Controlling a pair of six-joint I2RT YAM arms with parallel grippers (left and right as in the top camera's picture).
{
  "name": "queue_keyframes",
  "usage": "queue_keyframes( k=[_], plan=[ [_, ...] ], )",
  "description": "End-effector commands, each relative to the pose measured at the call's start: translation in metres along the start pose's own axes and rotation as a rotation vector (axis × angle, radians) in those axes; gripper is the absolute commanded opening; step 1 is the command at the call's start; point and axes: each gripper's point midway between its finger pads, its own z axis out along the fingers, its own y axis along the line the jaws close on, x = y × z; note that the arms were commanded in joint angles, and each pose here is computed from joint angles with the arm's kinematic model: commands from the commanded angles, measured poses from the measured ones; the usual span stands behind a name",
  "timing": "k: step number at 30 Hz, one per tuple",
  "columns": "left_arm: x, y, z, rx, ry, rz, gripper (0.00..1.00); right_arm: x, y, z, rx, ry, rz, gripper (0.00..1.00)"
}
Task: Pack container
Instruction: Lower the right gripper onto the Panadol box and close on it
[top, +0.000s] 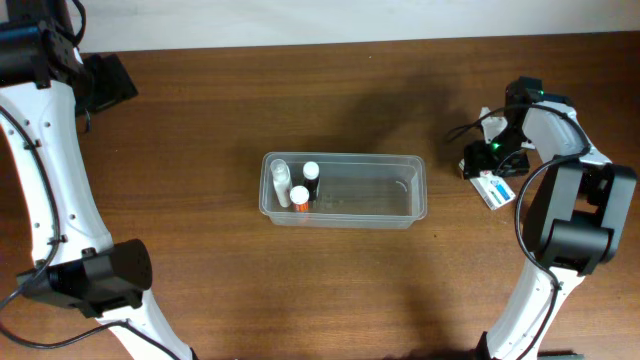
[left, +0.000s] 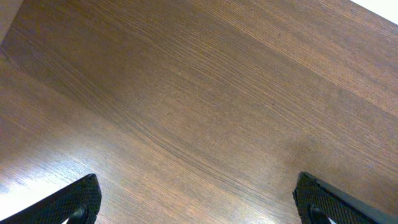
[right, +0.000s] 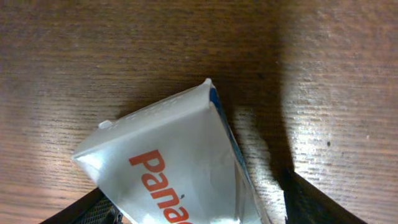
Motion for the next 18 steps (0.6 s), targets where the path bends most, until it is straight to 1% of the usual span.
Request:
queue_keyframes(
  k=[1, 9, 13, 15, 18],
  plan=[
    [-0.003, 0.002, -0.002, -0.002, -0.012, -0.016, 0.99, 0.014, 0.011, 0.017, -0.055, 0.064, 0.189, 0.72],
    [-0.003, 0.002, -0.002, -0.002, -0.012, -0.016, 0.99, 0.003, 0.039, 0.013, -0.225, 0.048, 0.381, 0.73],
    [-0.003, 0.002, -0.002, -0.002, -0.012, -0.016, 0.99, -0.001, 0.045, 0.011, -0.268, 0.042, 0.42, 0.73],
    [-0.003, 0.002, -0.002, -0.002, -0.012, -0.016, 0.99, -0.001, 0.042, 0.012, -0.25, 0.04, 0.419, 0.73],
    [-0.003, 0.002, -0.002, -0.002, -0.012, -0.016, 0.99, 0.003, 0.023, 0.016, -0.136, 0.034, 0.386, 0.73]
  ],
)
